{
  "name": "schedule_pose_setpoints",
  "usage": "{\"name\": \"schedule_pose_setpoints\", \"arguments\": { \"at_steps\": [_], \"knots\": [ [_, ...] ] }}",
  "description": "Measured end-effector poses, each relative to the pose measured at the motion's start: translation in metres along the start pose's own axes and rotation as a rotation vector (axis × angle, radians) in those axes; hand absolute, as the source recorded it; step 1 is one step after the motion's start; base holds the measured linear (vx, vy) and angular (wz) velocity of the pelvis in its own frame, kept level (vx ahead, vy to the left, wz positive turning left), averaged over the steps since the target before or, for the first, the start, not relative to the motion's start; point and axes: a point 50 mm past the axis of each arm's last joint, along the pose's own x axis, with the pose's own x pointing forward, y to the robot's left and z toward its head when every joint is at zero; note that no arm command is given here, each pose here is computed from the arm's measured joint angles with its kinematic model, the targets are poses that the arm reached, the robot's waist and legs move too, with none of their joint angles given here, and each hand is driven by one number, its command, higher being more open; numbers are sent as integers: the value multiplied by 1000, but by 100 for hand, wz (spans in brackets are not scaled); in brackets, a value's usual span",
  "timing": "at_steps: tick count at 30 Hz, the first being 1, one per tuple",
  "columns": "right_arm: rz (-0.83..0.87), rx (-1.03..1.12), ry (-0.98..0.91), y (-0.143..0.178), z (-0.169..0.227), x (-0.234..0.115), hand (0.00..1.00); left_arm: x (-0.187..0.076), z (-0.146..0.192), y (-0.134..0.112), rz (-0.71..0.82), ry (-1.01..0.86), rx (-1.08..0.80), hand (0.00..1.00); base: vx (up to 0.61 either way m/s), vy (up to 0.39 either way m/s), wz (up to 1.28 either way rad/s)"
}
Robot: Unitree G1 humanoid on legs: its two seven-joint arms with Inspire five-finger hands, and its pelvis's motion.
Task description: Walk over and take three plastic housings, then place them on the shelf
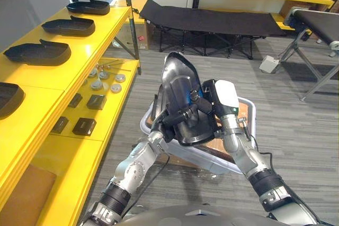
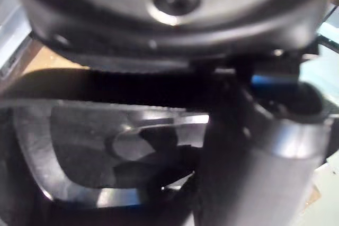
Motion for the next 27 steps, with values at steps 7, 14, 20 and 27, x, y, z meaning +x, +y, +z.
{"name": "schedule_pose_setpoints", "arguments": {
  "at_steps": [7,14,20,27],
  "knots": [
    [-69,71,10,-3,9,-8,0,-11,5,-2,6,-105,27,0,17,21,-6],
    [-80,216,112,10,13,-27,0,-19,23,7,162,-344,-41,0,3,8,-1],
    [-89,307,141,18,24,-29,0,-23,33,5,179,-424,-7,0,0,0,0],
    [-102,310,144,18,25,-29,0,-22,34,4,161,-424,-10,0,1,3,-1]
  ]
}}
